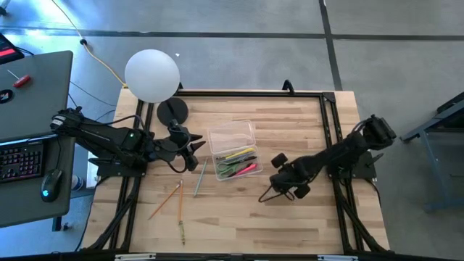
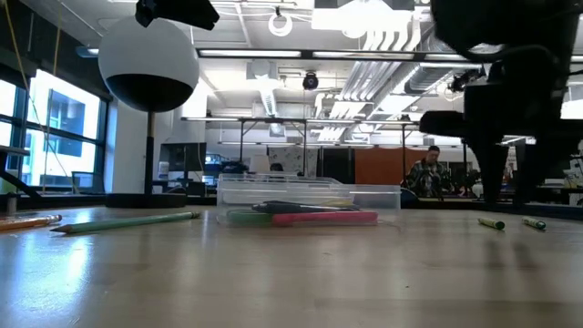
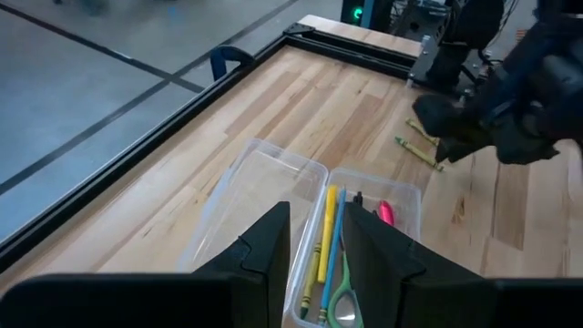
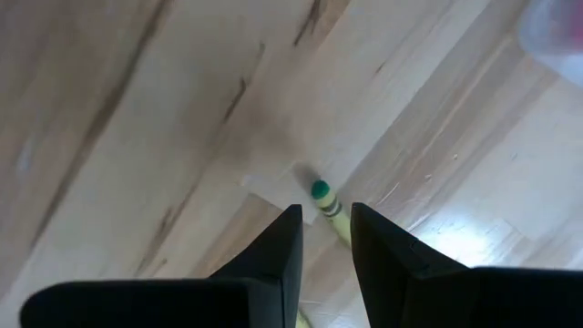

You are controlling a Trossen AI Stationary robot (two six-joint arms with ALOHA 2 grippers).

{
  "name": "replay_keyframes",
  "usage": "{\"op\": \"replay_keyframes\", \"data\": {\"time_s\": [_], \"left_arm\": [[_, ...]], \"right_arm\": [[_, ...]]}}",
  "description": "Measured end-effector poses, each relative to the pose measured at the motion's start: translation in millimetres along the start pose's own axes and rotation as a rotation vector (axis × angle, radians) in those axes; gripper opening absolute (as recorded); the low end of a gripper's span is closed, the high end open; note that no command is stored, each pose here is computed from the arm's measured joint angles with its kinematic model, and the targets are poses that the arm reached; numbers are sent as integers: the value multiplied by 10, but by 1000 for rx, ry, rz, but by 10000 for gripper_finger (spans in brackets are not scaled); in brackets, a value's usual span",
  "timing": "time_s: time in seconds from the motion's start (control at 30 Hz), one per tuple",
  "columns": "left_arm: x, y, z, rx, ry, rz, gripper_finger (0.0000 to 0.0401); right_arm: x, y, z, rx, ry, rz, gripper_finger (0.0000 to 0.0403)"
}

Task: Pick & place school supplies into a supply box
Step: Put the green crayon into the transparent supply box

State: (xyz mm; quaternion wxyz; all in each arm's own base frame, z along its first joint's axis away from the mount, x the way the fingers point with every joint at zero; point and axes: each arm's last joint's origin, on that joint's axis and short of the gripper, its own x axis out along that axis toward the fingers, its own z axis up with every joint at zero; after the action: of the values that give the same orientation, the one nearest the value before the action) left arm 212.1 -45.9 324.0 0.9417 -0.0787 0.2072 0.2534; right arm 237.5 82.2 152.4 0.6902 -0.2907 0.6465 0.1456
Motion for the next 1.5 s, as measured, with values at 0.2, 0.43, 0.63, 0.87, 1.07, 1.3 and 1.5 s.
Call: {"op": "replay_keyframes", "data": {"time_s": [0.2,0.43,0.63,0.87,1.07,1.3,1.5], "left_arm": [[0,-1,0,1,1,-2,136],[0,-1,0,27,2,-3,136],[0,-1,-1,45,2,-3,136],[0,-1,-1,53,2,-3,136],[1,-1,-2,54,2,-3,136],[0,0,-3,54,3,-3,136],[1,-1,-2,54,2,-3,136]], "right_arm": [[37,-154,-54,-29,8,21,74],[65,-240,-85,-63,-5,65,74],[72,-245,-87,-77,-10,85,74],[173,-228,-61,-116,14,115,74],[306,-227,-10,-124,51,92,72],[290,-234,2,-111,21,105,12],[87,-324,210,-8,-75,46,17]]}}
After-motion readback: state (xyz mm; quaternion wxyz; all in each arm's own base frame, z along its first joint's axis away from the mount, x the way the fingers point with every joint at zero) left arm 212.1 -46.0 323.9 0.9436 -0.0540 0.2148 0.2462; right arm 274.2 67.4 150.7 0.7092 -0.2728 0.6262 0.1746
